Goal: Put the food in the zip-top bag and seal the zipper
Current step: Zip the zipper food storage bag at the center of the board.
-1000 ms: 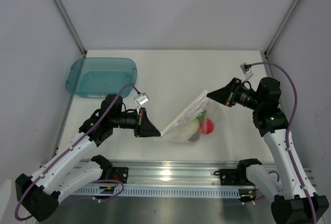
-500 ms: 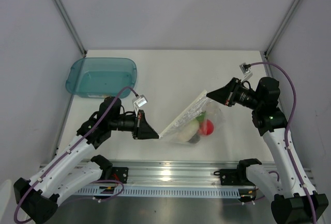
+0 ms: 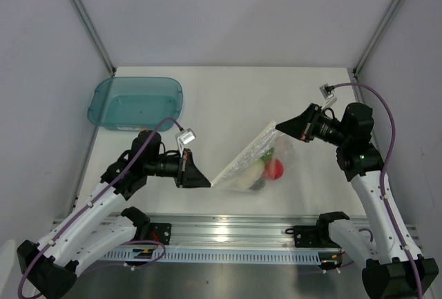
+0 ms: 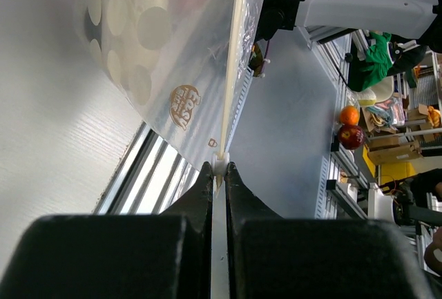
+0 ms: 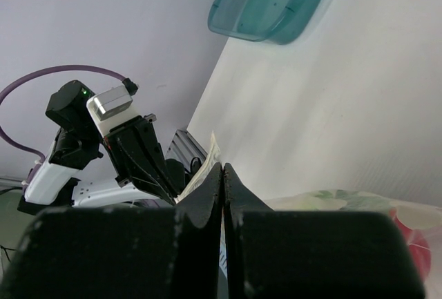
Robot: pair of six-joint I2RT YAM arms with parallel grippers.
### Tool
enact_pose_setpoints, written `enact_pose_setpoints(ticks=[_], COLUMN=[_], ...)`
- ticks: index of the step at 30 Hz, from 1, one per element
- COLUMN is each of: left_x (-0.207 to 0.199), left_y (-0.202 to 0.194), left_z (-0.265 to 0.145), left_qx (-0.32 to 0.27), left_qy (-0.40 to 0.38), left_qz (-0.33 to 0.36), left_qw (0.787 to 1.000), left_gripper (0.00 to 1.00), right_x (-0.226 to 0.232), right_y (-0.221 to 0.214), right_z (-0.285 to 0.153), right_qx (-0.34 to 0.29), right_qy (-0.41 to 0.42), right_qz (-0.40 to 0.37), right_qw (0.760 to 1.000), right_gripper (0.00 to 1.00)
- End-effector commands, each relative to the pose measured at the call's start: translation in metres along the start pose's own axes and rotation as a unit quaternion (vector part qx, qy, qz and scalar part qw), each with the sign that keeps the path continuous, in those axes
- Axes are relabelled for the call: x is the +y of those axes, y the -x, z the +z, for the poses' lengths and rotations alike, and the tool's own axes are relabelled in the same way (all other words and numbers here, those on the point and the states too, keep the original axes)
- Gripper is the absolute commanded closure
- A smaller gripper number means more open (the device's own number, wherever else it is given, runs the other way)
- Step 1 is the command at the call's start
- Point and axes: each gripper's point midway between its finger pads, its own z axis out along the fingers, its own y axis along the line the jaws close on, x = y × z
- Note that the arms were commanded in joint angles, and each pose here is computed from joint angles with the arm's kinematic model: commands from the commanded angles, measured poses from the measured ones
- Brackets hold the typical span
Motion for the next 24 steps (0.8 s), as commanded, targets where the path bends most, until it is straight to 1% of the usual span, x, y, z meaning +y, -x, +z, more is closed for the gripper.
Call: enact_pose_setpoints(ticks=[1, 13, 15, 16, 18, 19, 21, 22, 24], left_x=[-0.001, 0.004, 0.002, 0.0, -0.001, -0.002, -0.003, -0.004, -0.004], left_y=[-0.009, -0.007, -0.002, 0.001, 0.008, 0.011, 0.017, 0.02, 0.025], left_z=[-0.003, 0.0, 0.001, 0.001, 0.002, 0.001, 0.001, 0.001, 0.0], left_qx=[0.012, 0.013, 0.008, 0.003, -0.007, -0.011, -0.02, -0.022, -0.026], left_qy=[0.002, 0.01, 0.007, 0.006, 0.003, 0.002, 0.007, 0.007, 0.017], left_qz=[-0.022, -0.04, -0.036, -0.031, -0.025, -0.021, -0.014, -0.012, -0.005], left_qw=[1.0, 0.999, 0.999, 1.0, 1.0, 1.0, 1.0, 1.0, 0.999], left_gripper=[0.99, 0.99, 0.91, 0.81, 0.74, 0.63, 0.53, 0.4, 0.22], right_x=[0.006, 0.001, 0.0, -0.001, -0.003, -0.003, -0.005, -0.005, -0.009], right_y=[0.014, 0.009, 0.007, 0.007, 0.005, 0.004, 0.0, -0.002, -0.005], right_z=[0.0, 0.001, 0.001, 0.001, 0.001, 0.001, 0.001, 0.002, 0.003], right_qx=[-0.023, -0.018, -0.016, -0.016, -0.016, -0.014, -0.01, -0.008, -0.003], right_qy=[0.009, 0.008, 0.006, 0.006, 0.003, 0.004, 0.002, 0.001, -0.006], right_qz=[-0.022, -0.017, -0.013, -0.012, -0.01, -0.009, -0.007, -0.006, -0.004], right_qw=[0.999, 1.0, 1.0, 1.0, 1.0, 1.0, 1.0, 1.0, 1.0], right_gripper=[1.0, 1.0, 1.0, 1.0, 1.0, 1.0, 1.0, 1.0, 1.0])
